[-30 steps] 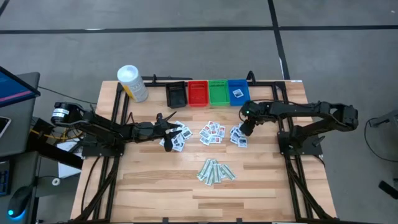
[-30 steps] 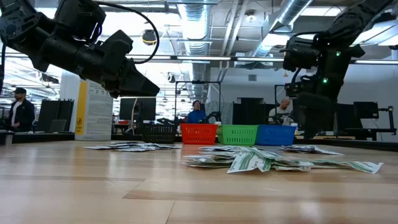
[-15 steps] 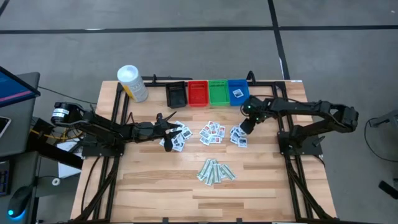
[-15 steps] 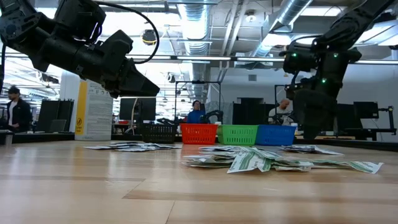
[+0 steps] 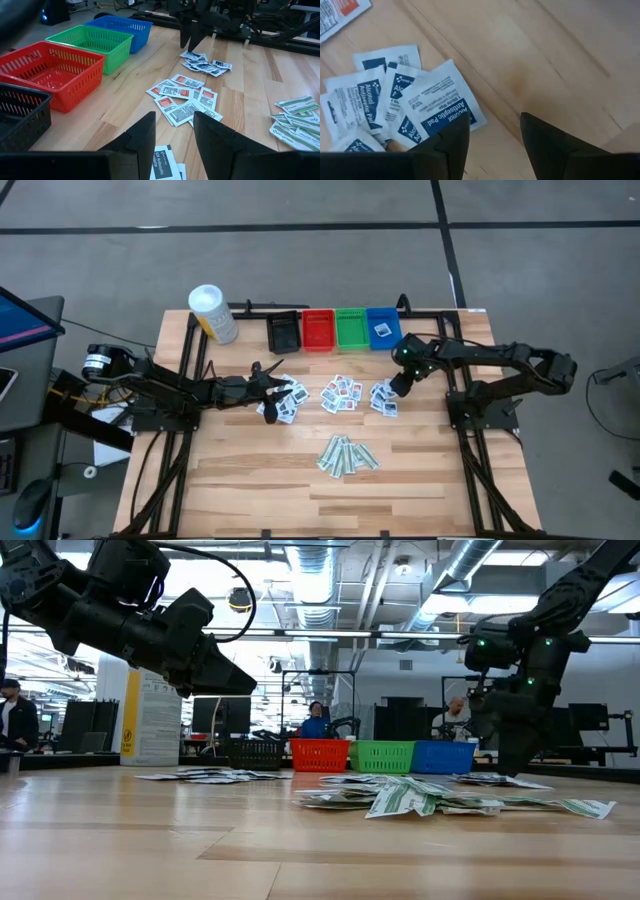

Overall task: Pick & Place First Aid Supplies
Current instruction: Put the blue alcohol pad into the blue bin

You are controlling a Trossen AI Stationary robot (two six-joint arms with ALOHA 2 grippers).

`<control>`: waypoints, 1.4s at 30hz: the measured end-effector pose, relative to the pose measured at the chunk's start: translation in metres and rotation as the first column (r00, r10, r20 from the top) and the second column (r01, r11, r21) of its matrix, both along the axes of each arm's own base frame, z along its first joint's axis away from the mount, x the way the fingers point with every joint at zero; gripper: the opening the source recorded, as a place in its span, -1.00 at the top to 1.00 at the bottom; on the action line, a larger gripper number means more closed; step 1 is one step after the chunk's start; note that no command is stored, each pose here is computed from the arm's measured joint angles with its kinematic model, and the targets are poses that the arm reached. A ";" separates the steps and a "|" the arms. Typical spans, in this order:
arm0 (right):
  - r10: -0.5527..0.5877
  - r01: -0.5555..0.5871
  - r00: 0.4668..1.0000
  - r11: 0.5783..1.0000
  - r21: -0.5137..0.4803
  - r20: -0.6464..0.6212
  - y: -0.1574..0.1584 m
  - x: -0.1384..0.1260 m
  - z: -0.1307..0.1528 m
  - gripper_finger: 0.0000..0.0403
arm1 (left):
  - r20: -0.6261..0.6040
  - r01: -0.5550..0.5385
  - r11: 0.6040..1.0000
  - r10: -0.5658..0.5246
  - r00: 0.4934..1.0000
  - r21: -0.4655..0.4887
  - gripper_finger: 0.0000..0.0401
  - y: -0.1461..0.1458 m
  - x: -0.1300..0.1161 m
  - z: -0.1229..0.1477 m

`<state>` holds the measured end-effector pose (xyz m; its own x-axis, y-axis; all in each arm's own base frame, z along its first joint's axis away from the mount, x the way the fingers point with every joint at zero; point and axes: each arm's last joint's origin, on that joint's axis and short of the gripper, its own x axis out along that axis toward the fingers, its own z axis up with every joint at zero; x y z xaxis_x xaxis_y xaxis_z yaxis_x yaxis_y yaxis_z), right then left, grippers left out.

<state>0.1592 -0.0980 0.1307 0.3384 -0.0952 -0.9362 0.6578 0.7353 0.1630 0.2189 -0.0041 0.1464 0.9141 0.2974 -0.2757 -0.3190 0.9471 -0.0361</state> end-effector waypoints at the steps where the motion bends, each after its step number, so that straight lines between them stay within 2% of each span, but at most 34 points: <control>1: 0.001 -0.001 1.000 1.000 0.005 0.008 0.000 -0.001 -0.001 0.15 | 0.000 0.000 1.000 0.000 1.000 0.000 0.33 0.000 0.000 0.000; 18: 0.032 -0.035 0.996 0.999 0.034 0.089 -0.003 0.002 0.000 0.21 | 0.000 0.000 1.000 0.000 1.000 0.000 0.33 0.000 0.000 0.000; 34: 0.040 -0.046 0.996 0.997 0.065 0.083 -0.001 0.001 -0.001 0.21 | 0.000 0.000 1.000 0.000 1.000 0.000 0.33 0.000 0.000 0.000; 42: 0.084 -0.090 0.993 0.993 0.071 0.078 0.007 0.005 -0.001 0.23 | -0.001 0.000 1.000 0.000 1.000 0.000 0.33 0.000 0.000 0.000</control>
